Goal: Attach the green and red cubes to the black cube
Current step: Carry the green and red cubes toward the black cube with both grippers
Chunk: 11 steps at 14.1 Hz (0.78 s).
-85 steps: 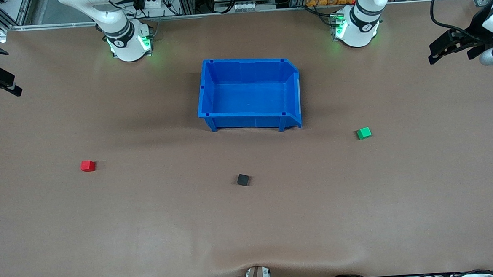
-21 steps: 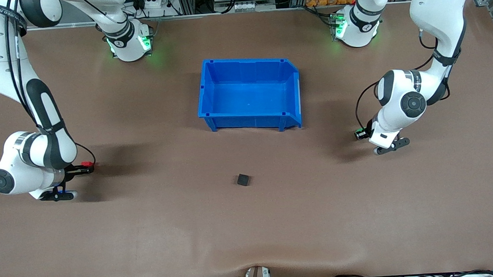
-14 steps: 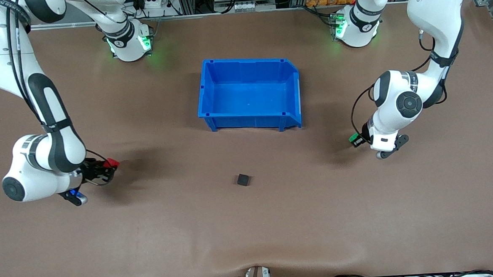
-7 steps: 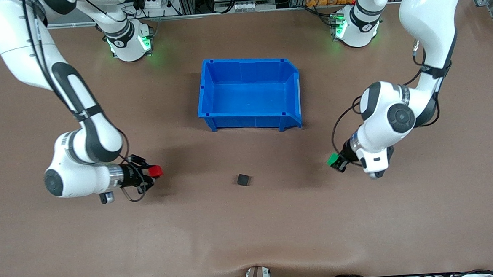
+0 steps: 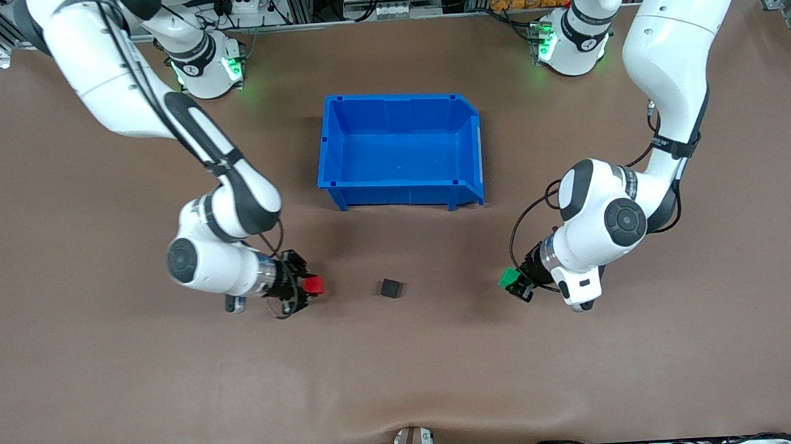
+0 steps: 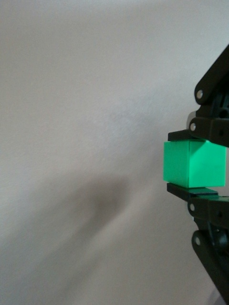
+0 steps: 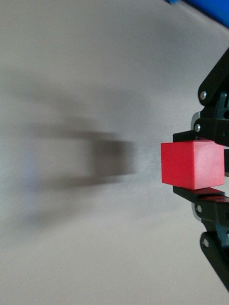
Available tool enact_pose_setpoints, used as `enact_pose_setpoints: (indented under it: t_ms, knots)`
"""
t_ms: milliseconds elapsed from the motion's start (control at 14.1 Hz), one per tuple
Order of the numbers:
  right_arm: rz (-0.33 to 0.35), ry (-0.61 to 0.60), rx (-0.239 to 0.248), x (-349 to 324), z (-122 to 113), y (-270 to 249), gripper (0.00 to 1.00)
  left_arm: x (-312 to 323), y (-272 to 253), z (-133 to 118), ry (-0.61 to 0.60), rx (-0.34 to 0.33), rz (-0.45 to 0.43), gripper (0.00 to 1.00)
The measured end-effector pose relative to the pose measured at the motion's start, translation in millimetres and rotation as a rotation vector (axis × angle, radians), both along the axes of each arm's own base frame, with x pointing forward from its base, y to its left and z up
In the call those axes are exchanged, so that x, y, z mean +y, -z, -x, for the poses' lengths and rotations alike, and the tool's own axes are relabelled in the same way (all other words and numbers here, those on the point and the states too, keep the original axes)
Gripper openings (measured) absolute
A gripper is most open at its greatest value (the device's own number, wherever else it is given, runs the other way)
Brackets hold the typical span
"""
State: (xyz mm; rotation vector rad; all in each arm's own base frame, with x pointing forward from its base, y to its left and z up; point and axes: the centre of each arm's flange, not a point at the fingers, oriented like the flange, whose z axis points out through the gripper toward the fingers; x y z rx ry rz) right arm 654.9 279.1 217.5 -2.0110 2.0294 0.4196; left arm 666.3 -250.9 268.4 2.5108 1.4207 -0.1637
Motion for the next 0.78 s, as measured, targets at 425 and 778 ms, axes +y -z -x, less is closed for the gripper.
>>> enact_pose_setpoints:
  t_ms: [425, 778]
  knots:
    - [-0.023, 0.094, -0.015, 65, 18, 28, 0.40, -17, 10, 2, -0.046, 0.045, 0.042, 0.39]
    - [-0.032, 0.124, -0.028, 109, 20, 42, 0.40, -36, 14, 11, -0.076, 0.070, 0.041, 0.39]
